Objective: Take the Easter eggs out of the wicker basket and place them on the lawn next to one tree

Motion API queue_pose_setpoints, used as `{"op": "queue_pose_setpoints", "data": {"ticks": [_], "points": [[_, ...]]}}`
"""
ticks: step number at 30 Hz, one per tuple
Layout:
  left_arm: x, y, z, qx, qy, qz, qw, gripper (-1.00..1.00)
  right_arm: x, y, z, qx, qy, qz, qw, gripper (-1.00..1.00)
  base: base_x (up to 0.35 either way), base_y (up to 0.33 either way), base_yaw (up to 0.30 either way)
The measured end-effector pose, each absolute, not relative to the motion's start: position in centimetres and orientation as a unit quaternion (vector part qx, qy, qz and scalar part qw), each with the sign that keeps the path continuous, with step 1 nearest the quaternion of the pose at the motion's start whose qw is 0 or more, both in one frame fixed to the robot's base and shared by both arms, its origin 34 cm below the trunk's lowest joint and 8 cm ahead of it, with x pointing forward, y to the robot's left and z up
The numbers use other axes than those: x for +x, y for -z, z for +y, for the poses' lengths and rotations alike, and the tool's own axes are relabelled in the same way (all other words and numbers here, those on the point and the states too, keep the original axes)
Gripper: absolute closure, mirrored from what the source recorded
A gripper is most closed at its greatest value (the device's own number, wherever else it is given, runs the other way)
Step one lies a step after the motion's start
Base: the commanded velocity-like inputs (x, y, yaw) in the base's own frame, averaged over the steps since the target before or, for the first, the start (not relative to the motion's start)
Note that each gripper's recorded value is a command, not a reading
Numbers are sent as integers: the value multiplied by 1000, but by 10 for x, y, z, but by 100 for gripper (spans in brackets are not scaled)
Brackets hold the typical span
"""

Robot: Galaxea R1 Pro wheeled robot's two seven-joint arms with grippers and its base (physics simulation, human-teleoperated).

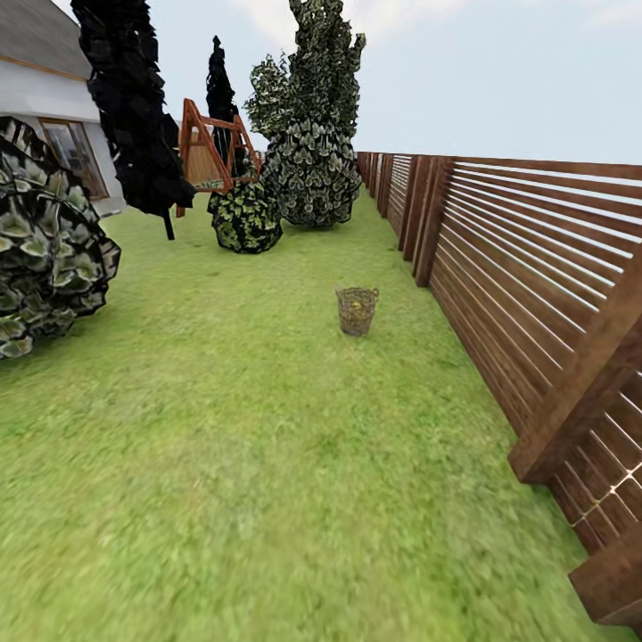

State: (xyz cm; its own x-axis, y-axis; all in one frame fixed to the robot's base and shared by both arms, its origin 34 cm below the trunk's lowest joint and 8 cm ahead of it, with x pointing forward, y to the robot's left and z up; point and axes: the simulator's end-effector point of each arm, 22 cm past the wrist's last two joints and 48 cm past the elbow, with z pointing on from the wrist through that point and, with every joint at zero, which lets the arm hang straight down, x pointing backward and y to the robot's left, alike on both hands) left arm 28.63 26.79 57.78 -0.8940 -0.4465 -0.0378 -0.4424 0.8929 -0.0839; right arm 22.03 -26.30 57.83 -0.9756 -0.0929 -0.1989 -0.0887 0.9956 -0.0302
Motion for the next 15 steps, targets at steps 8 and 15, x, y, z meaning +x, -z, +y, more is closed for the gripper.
{"op": "queue_pose_setpoints", "data": {"ticks": [8, 15], "points": [[288, -578, 268, -229, 37, 972, 30, -100, 221, -578, -263, -45, 11, 994, 101, -100, 333, 0, 0], [288, -578, 268, -229, 37, 972, 30, -100, 220, -578, -255, -46, 3, 994, 100, -100, 333, 0, 0]]}}
